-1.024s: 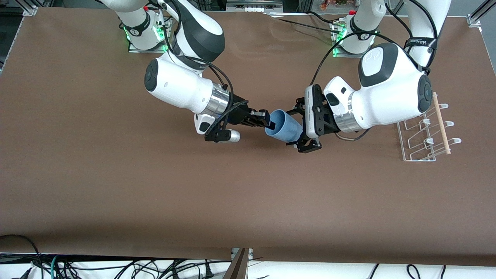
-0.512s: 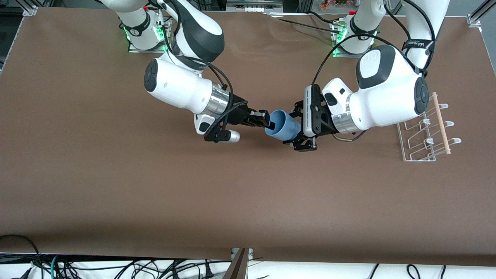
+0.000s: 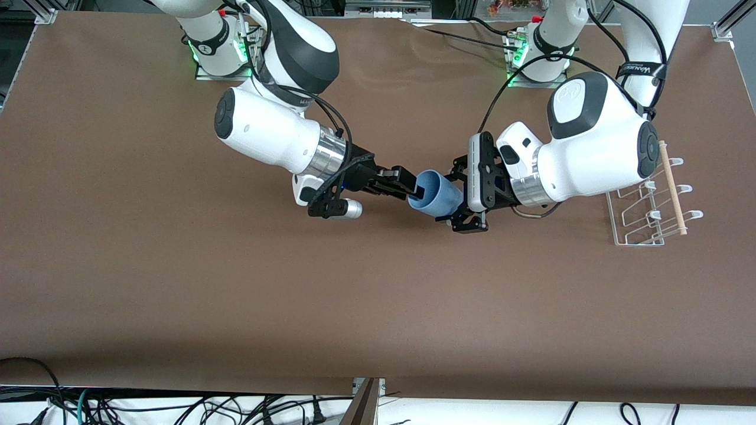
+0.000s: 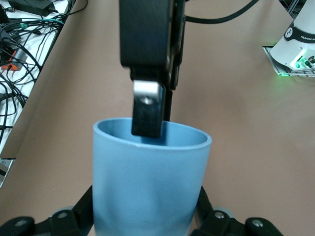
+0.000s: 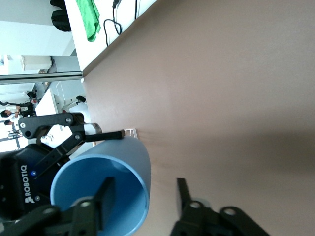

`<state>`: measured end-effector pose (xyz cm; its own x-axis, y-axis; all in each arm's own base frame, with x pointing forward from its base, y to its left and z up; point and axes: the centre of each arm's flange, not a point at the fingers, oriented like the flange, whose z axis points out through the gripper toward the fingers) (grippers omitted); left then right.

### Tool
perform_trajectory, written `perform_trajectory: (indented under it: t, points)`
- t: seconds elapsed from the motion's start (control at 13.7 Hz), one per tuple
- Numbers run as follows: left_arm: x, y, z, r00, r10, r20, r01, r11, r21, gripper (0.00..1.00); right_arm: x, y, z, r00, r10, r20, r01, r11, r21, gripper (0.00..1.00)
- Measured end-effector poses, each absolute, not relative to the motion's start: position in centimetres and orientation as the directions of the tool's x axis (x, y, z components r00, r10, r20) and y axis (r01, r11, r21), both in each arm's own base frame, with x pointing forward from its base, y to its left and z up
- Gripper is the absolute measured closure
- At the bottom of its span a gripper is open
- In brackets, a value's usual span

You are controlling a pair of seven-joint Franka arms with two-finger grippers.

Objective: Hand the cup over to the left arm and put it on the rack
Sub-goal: 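Open the right gripper and withdraw while the left gripper carries the cup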

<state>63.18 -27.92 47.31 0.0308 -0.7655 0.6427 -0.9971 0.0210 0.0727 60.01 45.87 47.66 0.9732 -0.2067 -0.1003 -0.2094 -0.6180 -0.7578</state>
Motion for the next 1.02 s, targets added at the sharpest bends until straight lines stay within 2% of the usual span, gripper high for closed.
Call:
perform_trajectory:
  t: [0.22,0.29,0.66,1.02]
  points:
    - [63.3,-26.0,46.5,0.033,-0.8,0.599,-0.993,0.044,0.113,0.19,61.5,43.0,48.9,0.974,-0.178,-0.14,-0.223,-0.639,-0.737,0.04]
    - [63.3,-24.7,46.2,0.025,-0.827,0.562,-0.99,0.056,0.126,0.19,62.3,41.2,49.5,0.975,-0.162,-0.151,-0.22,-0.654,-0.724,0.0]
    - [62.9,-18.1,43.7,-0.045,-0.969,0.243,-0.968,0.102,0.229,0.19,64.8,30.9,50.8,0.997,-0.014,-0.076,-0.055,-0.817,-0.574,0.0]
    - [61.9,-12.6,42.0,-0.053,-0.979,-0.197,-0.944,-0.015,0.328,0.19,66.1,23.5,49.9,0.999,-0.007,-0.053,-0.024,-0.944,-0.33,0.0]
